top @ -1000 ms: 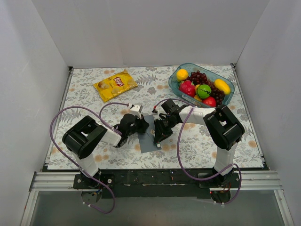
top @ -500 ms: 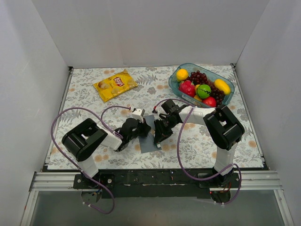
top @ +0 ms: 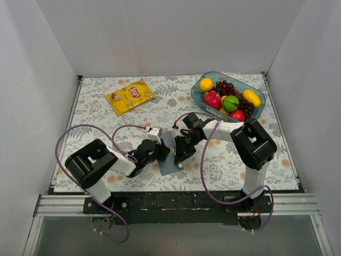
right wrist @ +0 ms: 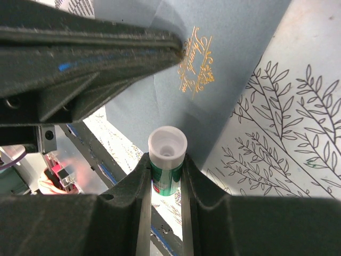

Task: Place the letter into the envelope and seal it
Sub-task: Seal the envelope at the center of the board.

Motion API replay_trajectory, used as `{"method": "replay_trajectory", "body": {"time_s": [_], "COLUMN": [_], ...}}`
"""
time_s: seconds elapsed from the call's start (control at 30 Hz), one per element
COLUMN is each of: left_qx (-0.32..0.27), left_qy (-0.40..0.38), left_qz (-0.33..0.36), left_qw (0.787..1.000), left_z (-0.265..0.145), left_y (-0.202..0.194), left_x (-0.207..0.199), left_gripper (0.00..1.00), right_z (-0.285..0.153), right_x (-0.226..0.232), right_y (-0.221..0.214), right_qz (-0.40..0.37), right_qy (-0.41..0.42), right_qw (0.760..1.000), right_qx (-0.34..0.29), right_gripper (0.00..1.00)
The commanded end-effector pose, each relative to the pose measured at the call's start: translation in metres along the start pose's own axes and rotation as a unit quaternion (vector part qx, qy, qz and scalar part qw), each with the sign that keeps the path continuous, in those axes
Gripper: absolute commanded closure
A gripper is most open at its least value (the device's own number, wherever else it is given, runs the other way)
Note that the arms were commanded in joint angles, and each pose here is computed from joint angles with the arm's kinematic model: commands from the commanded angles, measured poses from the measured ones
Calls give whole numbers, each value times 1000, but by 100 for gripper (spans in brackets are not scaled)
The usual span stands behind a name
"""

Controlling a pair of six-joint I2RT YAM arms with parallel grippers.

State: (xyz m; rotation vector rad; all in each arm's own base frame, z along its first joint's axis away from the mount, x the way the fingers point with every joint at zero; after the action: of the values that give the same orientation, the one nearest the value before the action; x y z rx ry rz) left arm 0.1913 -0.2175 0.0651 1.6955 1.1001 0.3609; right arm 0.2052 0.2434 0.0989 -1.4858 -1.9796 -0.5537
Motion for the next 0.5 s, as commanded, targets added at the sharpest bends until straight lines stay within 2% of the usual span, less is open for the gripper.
{"method": "replay_trajectory", "body": {"time_s": [0.0, 0.47], "left_qx": [120, 142], "left_qy": [8, -27], "left_qz": [11, 15], "left_qw": [993, 989], "left_z": [-20, -31], "left_y": [-45, -56], "left_x": [1, -18], "left_gripper": [100, 100], "right_z": [7, 6], "right_x": [-18, -17], "right_y": [-5, -4], "right_qz": [7, 6], "right_qy": [-44, -43], "right_qw": [999, 999], "right_qx": [5, 3], "right_gripper": [99, 99]}}
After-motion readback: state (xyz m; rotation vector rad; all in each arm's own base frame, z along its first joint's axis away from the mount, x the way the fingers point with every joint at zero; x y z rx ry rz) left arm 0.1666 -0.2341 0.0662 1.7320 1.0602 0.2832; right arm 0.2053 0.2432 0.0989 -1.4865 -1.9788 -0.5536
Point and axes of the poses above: each gripper's point midway between its finger pads, its own z axis out along the fingers, its own x axis along the line the jaws close on, y = z × x, the point moved 10 cm from there along -z, back along the fingers, and after that the axes turned 12 degrees about z, right-handed, at the moved point
